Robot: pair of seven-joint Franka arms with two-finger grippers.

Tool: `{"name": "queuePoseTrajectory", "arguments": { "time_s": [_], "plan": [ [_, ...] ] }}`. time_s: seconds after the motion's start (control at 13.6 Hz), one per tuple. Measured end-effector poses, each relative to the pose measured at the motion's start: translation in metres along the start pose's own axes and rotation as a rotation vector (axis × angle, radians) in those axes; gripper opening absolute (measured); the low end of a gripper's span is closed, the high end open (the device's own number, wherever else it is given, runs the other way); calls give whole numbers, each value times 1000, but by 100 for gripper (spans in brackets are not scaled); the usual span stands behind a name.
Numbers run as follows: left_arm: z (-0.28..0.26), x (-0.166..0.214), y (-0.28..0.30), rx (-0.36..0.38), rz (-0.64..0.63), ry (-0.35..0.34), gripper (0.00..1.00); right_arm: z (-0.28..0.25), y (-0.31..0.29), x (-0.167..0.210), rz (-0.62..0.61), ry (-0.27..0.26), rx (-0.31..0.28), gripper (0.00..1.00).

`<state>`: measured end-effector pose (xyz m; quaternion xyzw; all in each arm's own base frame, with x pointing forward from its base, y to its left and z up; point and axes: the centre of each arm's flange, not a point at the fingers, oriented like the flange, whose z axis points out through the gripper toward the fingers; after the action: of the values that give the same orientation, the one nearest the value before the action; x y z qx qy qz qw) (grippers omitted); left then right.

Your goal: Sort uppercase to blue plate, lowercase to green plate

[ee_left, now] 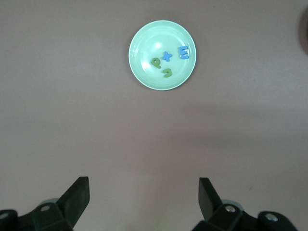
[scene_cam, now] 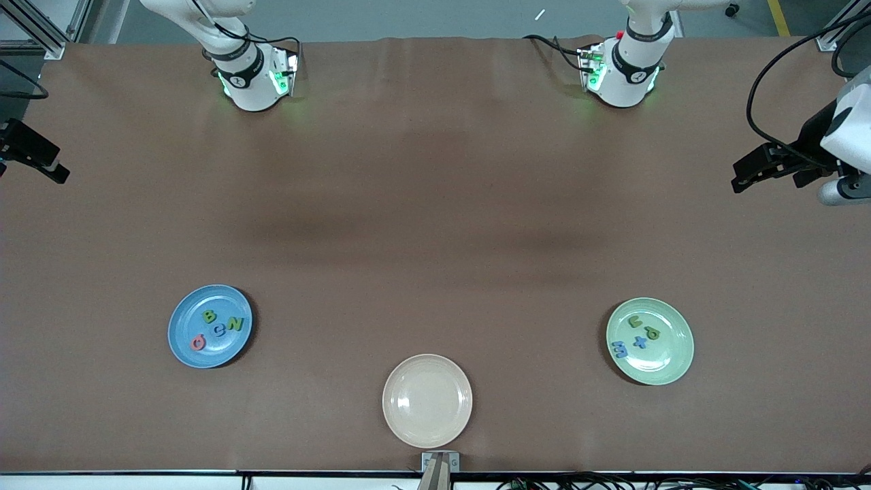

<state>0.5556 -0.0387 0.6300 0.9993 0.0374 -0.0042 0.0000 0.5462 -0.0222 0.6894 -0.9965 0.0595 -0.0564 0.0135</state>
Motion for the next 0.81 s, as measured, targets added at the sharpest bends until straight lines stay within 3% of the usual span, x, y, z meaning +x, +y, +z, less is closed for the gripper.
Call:
{"name": "queuePoseTrajectory", "arguments": {
  "time_s": [0.81],
  "plan": [
    [-7, -39, 30, 9, 58, -3, 100, -2, 1, -1, 1, 3, 0, 100]
  ]
}}
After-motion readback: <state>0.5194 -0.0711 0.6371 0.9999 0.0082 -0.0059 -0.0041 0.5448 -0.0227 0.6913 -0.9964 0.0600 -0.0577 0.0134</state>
